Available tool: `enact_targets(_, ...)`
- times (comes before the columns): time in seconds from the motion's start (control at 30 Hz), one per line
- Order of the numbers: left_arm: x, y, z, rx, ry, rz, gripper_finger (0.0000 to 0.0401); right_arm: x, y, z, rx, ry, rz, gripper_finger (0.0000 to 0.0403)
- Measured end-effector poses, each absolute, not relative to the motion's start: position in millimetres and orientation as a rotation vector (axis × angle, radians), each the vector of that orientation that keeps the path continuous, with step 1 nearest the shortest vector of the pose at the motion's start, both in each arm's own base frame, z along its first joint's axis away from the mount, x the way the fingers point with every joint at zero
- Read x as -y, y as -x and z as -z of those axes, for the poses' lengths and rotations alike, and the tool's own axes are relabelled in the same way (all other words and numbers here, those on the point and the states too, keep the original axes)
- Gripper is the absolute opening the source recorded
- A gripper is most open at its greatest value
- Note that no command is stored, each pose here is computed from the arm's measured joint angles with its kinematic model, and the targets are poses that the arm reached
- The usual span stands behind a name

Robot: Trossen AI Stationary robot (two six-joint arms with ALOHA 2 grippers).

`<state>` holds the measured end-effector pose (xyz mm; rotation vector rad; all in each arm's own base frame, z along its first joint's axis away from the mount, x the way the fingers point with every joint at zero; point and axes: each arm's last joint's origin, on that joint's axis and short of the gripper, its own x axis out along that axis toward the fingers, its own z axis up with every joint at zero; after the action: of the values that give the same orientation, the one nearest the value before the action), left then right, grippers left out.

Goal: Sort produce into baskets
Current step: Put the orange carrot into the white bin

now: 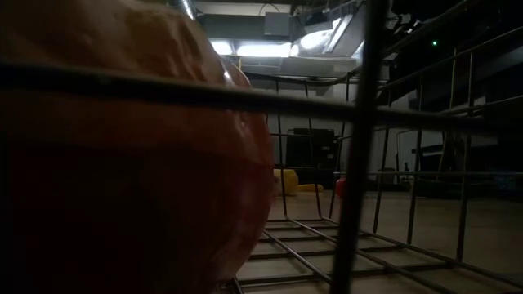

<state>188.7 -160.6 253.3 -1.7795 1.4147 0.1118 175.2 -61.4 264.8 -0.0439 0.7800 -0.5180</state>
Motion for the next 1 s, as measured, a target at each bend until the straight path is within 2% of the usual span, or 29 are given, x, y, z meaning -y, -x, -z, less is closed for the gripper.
enact_targets(0.57, 162.7, -188.4, -247.5, -1.432, 1.738, -0.137, 0.0139, 61.3, -175.2, -264.8, -0.78, 0.043, 0.514, 0.0314)
enact_targets(0.8, 173.3, -200.0, -240.6, -1.416, 1.746, -0.073, 0.0139, 61.3, -175.2, -264.8, -0.78, 0.042, 0.514, 0.0314)
enact_targets(1.0, 174.4, -200.8, -231.6, -1.453, 1.714, -0.127, 0.0139, 61.3, -175.3, -264.8, -0.78, 0.042, 0.514, 0.0314)
